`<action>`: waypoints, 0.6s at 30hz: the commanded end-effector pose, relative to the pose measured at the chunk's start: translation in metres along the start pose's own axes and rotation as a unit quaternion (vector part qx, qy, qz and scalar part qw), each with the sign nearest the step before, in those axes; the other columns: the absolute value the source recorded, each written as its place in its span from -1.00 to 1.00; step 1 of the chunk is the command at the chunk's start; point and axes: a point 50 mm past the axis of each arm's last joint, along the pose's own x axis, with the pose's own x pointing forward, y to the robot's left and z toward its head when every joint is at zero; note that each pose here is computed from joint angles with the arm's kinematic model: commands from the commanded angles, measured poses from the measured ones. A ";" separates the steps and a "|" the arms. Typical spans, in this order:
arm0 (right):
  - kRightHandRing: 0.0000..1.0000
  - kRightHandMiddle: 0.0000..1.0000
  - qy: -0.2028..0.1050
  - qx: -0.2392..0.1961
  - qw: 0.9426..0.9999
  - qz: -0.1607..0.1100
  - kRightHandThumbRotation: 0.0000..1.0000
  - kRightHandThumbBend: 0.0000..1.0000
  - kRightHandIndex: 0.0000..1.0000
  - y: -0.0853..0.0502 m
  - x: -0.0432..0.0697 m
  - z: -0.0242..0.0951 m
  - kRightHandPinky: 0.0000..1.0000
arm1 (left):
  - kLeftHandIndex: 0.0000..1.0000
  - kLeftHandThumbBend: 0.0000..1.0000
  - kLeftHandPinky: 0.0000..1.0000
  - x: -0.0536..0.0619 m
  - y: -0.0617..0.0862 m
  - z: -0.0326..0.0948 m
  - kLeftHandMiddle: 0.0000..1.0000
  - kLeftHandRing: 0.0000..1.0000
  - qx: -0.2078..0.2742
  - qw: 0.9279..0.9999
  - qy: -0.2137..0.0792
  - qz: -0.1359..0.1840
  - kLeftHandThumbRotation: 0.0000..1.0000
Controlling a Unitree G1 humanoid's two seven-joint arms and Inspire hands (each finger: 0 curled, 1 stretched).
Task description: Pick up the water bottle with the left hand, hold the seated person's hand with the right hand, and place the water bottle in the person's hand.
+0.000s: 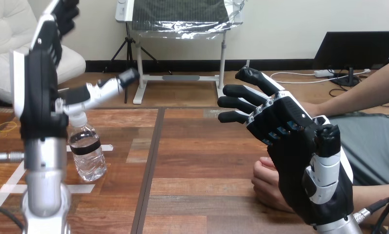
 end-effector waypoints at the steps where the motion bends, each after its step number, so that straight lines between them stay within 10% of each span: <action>1: 0.57 0.62 -0.027 -0.007 1.000 0.002 1.00 0.32 0.72 -0.003 0.010 0.005 0.44 | 0.73 1.00 0.82 0.020 -0.001 -0.002 0.75 0.78 0.009 1.000 -0.005 0.002 -0.86; 18: 0.57 0.61 -0.029 -0.011 1.000 0.003 1.00 0.31 0.71 -0.004 0.009 0.006 0.44 | 0.77 0.99 0.88 0.038 0.000 -0.029 0.80 0.82 0.028 0.997 0.066 0.016 -0.86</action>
